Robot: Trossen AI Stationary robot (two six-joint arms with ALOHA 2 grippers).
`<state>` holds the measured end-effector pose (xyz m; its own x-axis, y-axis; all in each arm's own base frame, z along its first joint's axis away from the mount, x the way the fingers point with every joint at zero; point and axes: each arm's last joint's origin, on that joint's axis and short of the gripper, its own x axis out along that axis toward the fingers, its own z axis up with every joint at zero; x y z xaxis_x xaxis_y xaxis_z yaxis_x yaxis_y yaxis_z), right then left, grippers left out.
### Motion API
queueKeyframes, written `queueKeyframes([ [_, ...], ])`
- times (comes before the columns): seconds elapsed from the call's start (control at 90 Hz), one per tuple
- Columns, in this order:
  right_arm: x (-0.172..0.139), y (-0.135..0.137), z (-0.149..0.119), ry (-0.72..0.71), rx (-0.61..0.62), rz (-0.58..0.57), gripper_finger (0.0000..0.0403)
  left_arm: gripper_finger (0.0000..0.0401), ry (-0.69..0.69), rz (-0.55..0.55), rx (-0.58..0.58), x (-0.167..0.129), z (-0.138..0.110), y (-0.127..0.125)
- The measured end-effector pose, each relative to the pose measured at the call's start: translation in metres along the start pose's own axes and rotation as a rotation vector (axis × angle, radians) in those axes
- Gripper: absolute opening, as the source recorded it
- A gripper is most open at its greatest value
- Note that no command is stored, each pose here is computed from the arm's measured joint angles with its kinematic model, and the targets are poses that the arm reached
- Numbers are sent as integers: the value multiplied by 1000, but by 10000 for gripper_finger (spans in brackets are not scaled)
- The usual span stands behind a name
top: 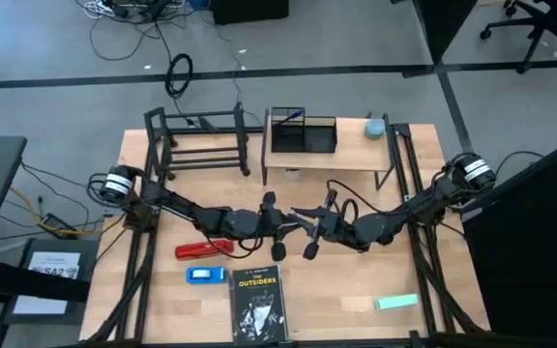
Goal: Stock shelves
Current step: Put the violet pen into the pen holder of the black desk organizer
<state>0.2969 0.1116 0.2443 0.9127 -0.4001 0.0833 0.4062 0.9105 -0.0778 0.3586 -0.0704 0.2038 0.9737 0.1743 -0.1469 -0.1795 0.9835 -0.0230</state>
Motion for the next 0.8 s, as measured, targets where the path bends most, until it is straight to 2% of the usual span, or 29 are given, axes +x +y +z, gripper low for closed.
queueKeyframes([
  [0.111,1,0,4,-11,14,-17,6,55,4,2,26,0,0,0],
  [0.2,3,-1,22,-49,-16,-36,5,70,17,2,62,-1,-1,0],
  [0.322,3,-11,50,-91,-120,-84,3,100,41,2,69,-6,5,1],
  [0.422,2,-28,74,-130,-203,-142,2,124,91,19,90,-11,7,4],
  [0.578,15,-81,101,-241,-263,-204,1,143,155,96,111,-14,4,8],
  [0.7,38,-138,106,-380,-240,-135,1,143,173,102,111,-14,1,8],
  [0.8,57,-190,96,-404,-167,-77,1,140,187,102,118,-12,-3,8],
])
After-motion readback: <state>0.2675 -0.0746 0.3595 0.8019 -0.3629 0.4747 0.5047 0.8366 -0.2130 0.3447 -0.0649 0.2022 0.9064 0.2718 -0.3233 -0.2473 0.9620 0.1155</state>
